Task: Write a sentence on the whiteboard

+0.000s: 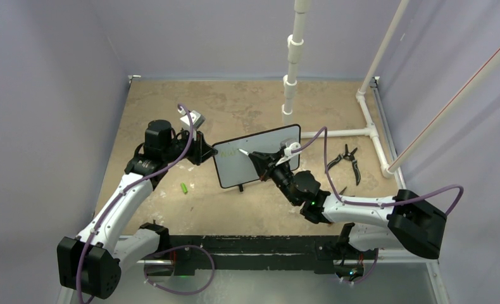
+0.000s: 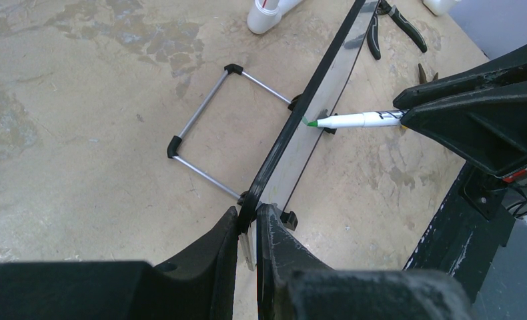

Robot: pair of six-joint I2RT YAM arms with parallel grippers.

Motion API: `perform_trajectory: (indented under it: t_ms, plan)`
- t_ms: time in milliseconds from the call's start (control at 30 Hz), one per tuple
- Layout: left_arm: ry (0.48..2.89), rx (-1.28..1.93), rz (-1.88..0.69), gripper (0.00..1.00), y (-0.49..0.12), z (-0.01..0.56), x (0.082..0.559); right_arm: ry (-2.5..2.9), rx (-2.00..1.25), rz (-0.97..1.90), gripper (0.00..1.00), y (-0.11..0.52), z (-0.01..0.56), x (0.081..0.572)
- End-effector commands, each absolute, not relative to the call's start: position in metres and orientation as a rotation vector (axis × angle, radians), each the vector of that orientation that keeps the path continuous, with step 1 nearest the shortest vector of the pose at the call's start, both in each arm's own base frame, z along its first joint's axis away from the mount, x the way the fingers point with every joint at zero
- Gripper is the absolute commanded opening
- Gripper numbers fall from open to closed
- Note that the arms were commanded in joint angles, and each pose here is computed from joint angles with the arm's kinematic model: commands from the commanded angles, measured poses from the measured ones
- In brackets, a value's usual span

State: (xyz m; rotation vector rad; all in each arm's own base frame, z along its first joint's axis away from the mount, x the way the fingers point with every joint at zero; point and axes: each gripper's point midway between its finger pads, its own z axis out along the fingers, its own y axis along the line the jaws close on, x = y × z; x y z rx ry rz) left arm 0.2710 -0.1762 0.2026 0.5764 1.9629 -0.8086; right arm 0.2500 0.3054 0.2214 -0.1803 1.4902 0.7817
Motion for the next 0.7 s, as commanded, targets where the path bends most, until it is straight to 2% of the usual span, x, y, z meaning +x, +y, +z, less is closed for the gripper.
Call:
perform_trajectory:
  t_ms: [0, 133, 333, 400, 533, 667]
  plan:
    - [1.908, 0.593, -0.765, 0.00, -0.172, 0.213, 0.274, 1.462, -0.144, 0.769, 0.00, 0.299, 0.234, 0.255]
    - [1.908, 0.592, -0.765, 0.01, -0.172, 0.213, 0.274, 1.448, -0.177, 0.795, 0.00, 0.303, 0.238, 0.250]
    - [1.911, 0.576, -0.739, 0.40, -0.169, 0.216, 0.277, 1.421, -0.209, 0.834, 0.00, 0.301, 0.250, 0.241]
    - [1.909, 0.567, -0.722, 0.50, -0.167, 0.218, 0.279, 1.419, -0.208, 0.837, 0.00, 0.297, 0.253, 0.238]
    - [1.886, 0.561, -0.700, 0.63, -0.165, 0.229, 0.282, 1.422, -0.211, 0.859, 0.00, 0.292, 0.257, 0.231]
    - [1.841, 0.571, -0.702, 0.70, -0.168, 0.246, 0.288, 1.401, -0.218, 0.851, 0.00, 0.285, 0.263, 0.228]
